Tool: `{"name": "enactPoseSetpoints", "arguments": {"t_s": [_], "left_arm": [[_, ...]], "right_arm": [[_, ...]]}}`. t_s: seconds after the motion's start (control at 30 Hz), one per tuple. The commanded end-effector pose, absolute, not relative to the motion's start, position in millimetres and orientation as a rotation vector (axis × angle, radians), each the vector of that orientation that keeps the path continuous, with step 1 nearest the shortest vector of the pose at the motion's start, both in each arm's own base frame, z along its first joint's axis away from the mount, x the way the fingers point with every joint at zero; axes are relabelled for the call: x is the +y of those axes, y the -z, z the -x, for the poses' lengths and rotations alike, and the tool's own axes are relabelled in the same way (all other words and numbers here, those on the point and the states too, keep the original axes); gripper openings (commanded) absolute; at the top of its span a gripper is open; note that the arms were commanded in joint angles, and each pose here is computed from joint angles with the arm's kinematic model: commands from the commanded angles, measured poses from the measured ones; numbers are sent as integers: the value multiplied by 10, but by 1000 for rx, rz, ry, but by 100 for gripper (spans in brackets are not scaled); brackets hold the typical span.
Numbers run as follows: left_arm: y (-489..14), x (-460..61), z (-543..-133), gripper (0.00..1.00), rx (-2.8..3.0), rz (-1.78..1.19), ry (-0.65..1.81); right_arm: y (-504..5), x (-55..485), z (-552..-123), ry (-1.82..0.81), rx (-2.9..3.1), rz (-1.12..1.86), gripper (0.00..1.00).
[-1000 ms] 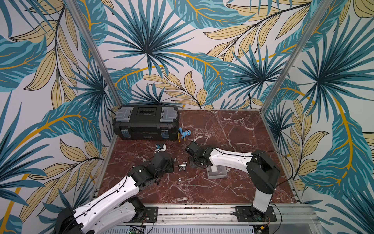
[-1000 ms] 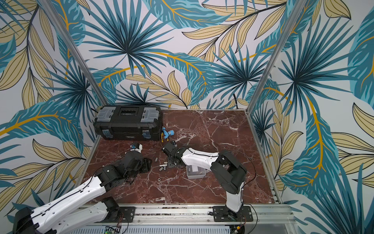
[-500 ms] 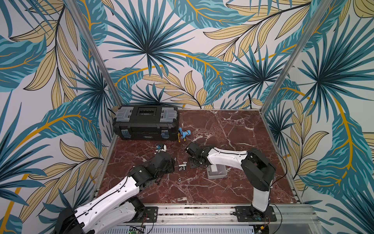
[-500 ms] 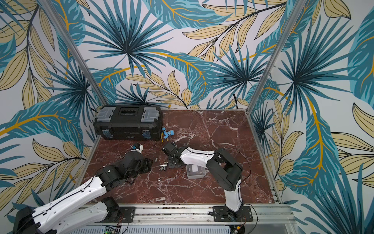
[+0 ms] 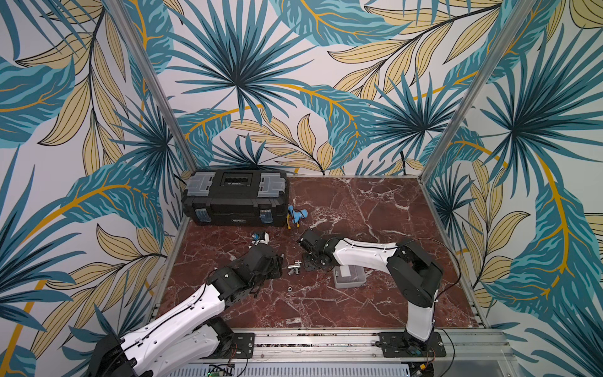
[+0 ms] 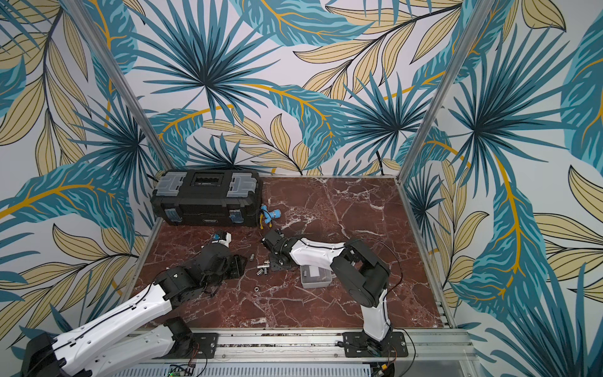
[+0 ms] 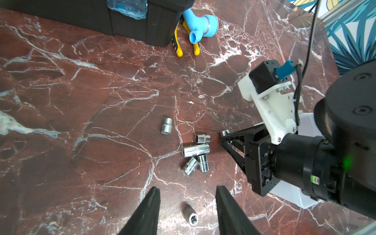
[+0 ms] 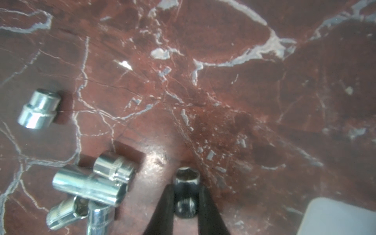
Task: Put the socket on the desktop into the storage box
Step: Pick up the socket head at the center of the board.
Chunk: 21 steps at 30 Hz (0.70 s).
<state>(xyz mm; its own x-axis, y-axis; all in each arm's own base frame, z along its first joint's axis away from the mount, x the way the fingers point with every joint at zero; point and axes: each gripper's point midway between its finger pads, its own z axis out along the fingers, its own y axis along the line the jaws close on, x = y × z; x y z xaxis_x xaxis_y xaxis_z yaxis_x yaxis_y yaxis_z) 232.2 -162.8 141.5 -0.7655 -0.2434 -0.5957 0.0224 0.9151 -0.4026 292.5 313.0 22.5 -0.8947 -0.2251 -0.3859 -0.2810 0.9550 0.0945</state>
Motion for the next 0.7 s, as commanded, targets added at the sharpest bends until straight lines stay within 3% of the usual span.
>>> {"name": "enactPoseSetpoints", "arguments": {"t_s": [0.0,0.1,0.27,0.43,0.67], "left_arm": [[-1445,-1731,-2327,50,2369,137,607],[-1632,-1965,-2279,54,2305,71,815],[-2071,-2308,-2205,61,2164,-39,1121],[-2313,-2556,-2099,63,2097,-113,1347],[-2494,-2707,-2015,65,2079,-144,1501]], "right_arm": [[-332,3111,-2748,-201,2702,407,1],[-727,3109,-2629,-169,2585,412,0],[-1337,3174,-2318,-364,2398,413,0],[-1670,3156,-2103,-651,2270,394,0],[-1873,3087,-1948,-762,2206,444,0]]}}
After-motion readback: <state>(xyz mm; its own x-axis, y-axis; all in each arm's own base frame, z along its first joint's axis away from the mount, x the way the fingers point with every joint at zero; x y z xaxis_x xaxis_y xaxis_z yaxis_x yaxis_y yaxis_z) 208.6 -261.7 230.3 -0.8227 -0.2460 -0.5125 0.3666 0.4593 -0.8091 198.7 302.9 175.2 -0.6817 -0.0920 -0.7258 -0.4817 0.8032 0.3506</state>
